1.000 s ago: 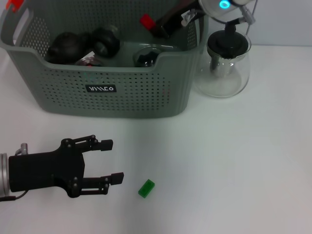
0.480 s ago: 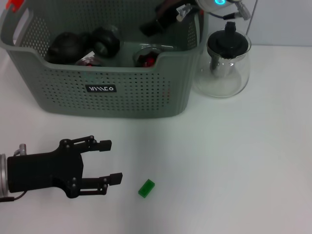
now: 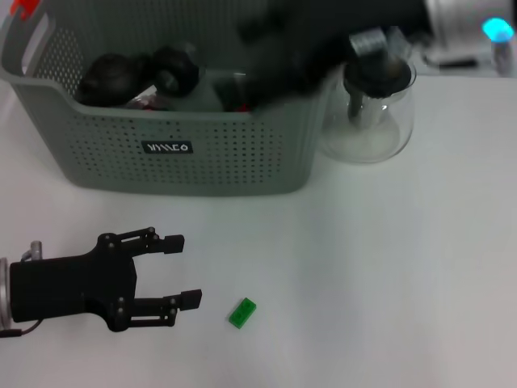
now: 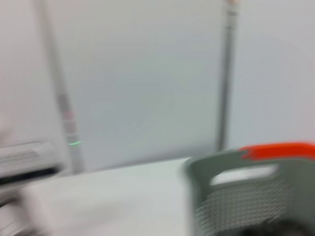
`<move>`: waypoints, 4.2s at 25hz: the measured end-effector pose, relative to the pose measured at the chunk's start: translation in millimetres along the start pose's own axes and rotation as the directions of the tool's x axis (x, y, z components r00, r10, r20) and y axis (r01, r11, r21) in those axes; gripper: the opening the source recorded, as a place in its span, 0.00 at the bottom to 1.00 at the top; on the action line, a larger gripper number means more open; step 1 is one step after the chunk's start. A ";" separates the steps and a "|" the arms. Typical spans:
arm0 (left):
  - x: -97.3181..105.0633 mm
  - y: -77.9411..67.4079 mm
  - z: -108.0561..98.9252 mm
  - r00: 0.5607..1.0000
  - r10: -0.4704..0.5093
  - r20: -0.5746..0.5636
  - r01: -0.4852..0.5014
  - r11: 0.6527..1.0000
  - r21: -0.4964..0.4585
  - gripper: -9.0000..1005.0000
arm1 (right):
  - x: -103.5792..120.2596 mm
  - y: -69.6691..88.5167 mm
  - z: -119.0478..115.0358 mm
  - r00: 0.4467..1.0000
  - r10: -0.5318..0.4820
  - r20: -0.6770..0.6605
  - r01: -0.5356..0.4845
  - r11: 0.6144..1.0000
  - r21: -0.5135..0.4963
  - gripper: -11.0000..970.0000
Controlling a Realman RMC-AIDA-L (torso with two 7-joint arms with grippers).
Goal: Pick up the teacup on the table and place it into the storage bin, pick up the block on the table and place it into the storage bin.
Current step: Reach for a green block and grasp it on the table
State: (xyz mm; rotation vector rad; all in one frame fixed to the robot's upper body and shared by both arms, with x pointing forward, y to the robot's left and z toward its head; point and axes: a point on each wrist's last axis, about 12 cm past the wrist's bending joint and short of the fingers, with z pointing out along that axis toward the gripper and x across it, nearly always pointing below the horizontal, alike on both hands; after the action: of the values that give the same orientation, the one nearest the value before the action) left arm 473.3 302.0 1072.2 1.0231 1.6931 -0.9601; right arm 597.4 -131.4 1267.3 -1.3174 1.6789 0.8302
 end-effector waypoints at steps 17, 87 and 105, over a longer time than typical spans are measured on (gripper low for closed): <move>-1.8 3.2 -4.7 0.999 0.021 -0.047 -0.020 1.000 0.018 0.83 | 80.9 25.3 46.5 0.873 0.035 -0.487 -0.170 0.957 -0.235 0.93; -1.3 5.7 -1.1 0.998 0.024 -0.052 -0.023 1.000 0.003 0.83 | 103.1 65.4 156.8 0.743 0.057 -0.666 -0.089 0.996 -0.015 0.78; 0.3 4.2 -1.1 0.998 0.026 -0.051 -0.026 1.000 0.003 0.83 | 106.8 67.2 158.2 0.735 0.029 -0.677 -0.061 0.998 -0.023 0.77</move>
State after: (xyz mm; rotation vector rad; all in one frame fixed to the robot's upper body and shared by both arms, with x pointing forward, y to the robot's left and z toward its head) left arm 476.8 304.5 1071.6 1.0769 1.7164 -0.9259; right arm 552.8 -23.1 1102.3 -1.7525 2.2678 0.4142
